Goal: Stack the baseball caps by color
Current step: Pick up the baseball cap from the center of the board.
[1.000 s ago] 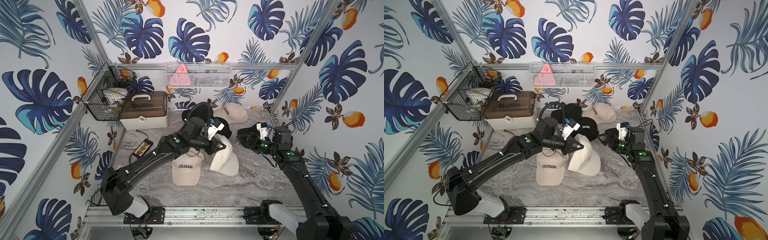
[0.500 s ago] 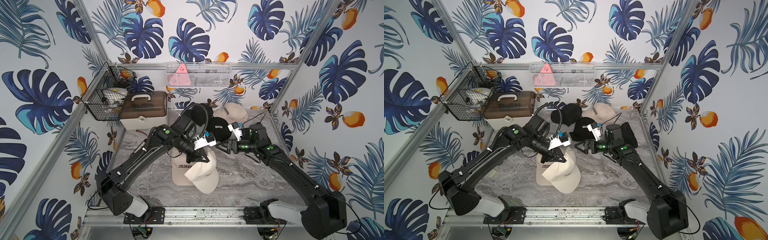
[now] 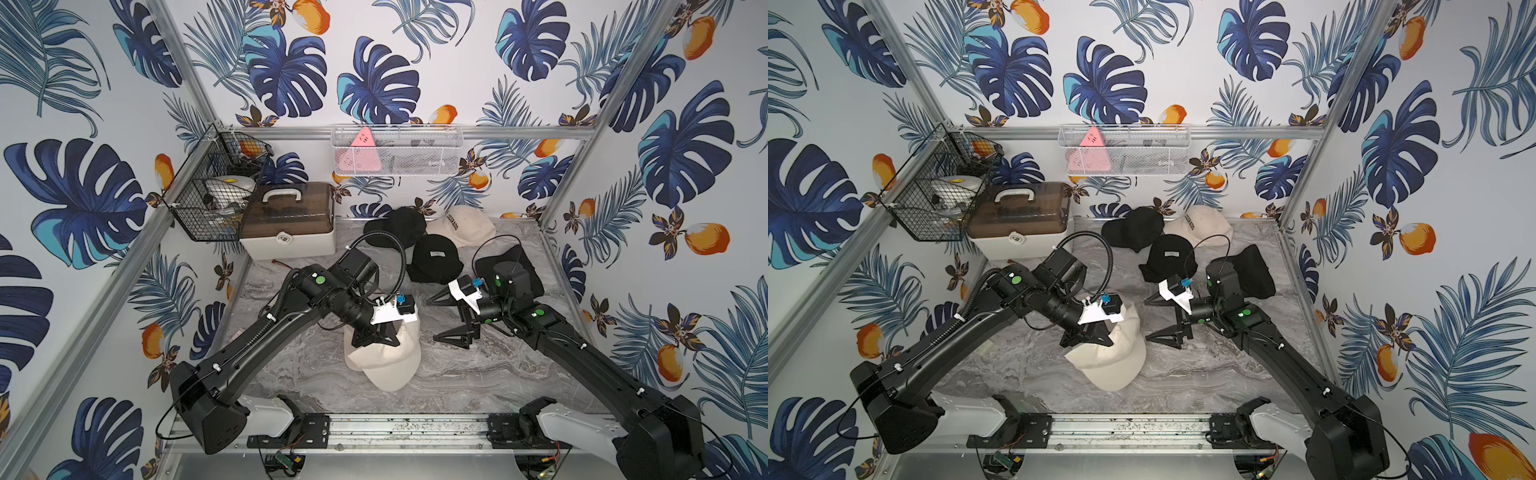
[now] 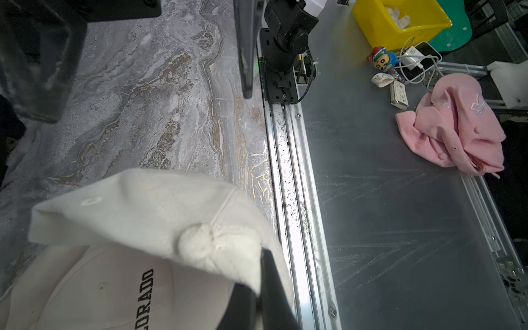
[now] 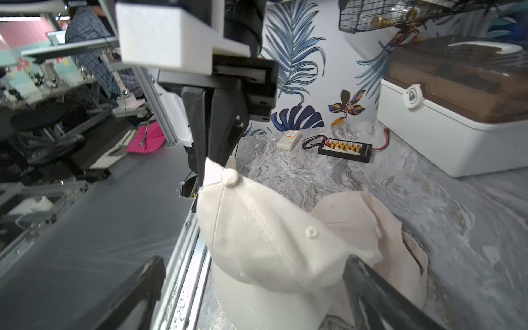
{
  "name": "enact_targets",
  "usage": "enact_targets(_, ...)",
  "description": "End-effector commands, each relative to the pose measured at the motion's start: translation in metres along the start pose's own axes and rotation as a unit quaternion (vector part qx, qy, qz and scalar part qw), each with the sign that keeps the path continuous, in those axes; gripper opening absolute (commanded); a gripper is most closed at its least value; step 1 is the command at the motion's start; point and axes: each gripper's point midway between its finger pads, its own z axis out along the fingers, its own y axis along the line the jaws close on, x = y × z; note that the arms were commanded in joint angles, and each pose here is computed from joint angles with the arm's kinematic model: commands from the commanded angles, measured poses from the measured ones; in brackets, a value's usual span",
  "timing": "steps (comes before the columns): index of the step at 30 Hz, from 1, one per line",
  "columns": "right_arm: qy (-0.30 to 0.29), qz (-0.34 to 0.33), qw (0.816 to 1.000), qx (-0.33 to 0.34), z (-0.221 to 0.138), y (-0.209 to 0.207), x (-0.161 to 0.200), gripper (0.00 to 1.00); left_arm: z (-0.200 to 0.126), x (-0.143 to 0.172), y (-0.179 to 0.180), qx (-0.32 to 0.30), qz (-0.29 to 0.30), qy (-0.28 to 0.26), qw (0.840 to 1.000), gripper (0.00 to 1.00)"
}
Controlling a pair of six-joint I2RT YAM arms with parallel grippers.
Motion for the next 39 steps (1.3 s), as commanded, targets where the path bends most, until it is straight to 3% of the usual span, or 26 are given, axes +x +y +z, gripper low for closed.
enact_targets(1, 0.003, -0.088, 0.995, -0.049, 0.008, 0.010, 0.000, 1.00, 0.003, 0.001, -0.010, 0.023, 0.034, -0.001, 0.999, 0.00)
enact_targets(7, 0.051, -0.088, 0.987, -0.125, 0.032, 0.017, 0.013, 0.98, 0.010, 0.006, -0.017, 0.039, 0.037, 0.011, 0.998, 0.00)
enact_targets(15, 0.052, -0.051, 0.974, -0.213, 0.045, 0.046, 0.031, 0.85, 0.009, 0.013, -0.009, 0.002, 0.044, 0.021, 0.999, 0.00)
enact_targets(22, 0.046, -0.037, 0.972, -0.228, 0.053, 0.045, 0.027, 0.71, 0.009, 0.013, -0.005, -0.011, 0.046, 0.021, 0.999, 0.00)
enact_targets(27, 0.062, -0.017, 0.976, -0.207, 0.056, 0.036, 0.028, 0.52, 0.006, 0.014, 0.003, -0.046, 0.049, 0.020, 0.998, 0.00)
enact_targets(30, 0.069, 0.006, 0.982, -0.178, 0.061, 0.026, 0.032, 0.30, 0.002, 0.010, 0.008, -0.062, 0.047, 0.014, 0.997, 0.00)
enact_targets(33, 0.071, 0.036, 0.988, -0.130, 0.066, 0.013, 0.030, 0.18, -0.002, 0.007, 0.015, -0.080, 0.038, 0.007, 0.996, 0.00)
enact_targets(36, 0.056, 0.037, 0.992, -0.104, 0.065, 0.013, 0.024, 0.00, -0.008, 0.002, 0.022, -0.100, 0.024, -0.006, 0.995, 0.00)
enact_targets(39, 0.038, 0.054, 0.995, -0.071, 0.064, 0.010, 0.017, 0.00, -0.014, -0.005, 0.025, -0.107, 0.003, -0.022, 0.994, 0.00)
